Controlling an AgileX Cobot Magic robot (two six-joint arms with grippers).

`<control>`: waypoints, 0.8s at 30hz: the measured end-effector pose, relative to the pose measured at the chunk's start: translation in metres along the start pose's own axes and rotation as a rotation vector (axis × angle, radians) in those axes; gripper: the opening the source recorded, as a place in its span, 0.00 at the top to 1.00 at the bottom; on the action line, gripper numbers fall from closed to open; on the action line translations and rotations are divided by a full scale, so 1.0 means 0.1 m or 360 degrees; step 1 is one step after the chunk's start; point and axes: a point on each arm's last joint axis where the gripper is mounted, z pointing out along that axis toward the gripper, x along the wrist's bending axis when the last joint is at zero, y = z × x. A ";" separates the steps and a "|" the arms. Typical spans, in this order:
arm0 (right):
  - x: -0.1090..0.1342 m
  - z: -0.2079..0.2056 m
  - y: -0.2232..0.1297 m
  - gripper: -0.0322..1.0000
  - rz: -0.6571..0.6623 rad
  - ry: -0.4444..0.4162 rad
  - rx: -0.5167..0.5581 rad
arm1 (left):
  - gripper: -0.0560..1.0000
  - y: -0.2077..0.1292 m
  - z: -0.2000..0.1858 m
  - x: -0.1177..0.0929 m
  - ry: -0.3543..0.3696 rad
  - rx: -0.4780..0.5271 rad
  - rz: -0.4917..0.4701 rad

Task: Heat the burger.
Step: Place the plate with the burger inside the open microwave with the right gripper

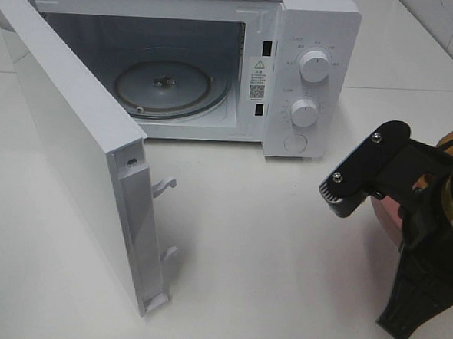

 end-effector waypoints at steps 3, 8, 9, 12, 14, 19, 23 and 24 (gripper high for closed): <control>0.09 -0.04 0.01 0.92 -0.0084 -0.0006 -0.0032 | 0.09 0.00 0.00 0.00 0.0000 0.0000 0.0000; 0.22 -0.10 0.03 0.92 -0.0214 -0.0014 -0.0089 | 0.09 0.00 0.00 0.00 0.0000 0.0000 0.0000; 0.25 -0.11 0.03 0.92 -0.0240 -0.0015 -0.0101 | 0.09 0.00 0.00 0.00 0.0000 0.0000 0.0000; 0.33 -0.14 0.03 0.92 -0.0308 -0.0014 -0.0131 | 0.09 0.00 0.00 0.00 0.0000 0.0000 0.0000; 0.38 -0.17 0.03 0.92 -0.0351 -0.0011 -0.0150 | 0.09 0.00 0.00 0.00 0.0000 0.0000 0.0000; 0.50 -0.22 0.02 0.92 -0.0455 -0.0011 -0.0198 | 0.09 0.00 0.00 0.00 0.0000 0.0000 0.0000; 0.59 -0.27 0.01 0.92 -0.0573 -0.0046 -0.0261 | 0.09 0.00 0.00 0.00 0.0000 0.0000 0.0000; 0.59 -0.27 0.01 0.92 -0.0573 -0.0046 -0.0261 | 0.09 0.00 0.00 0.00 0.0000 0.0000 0.0000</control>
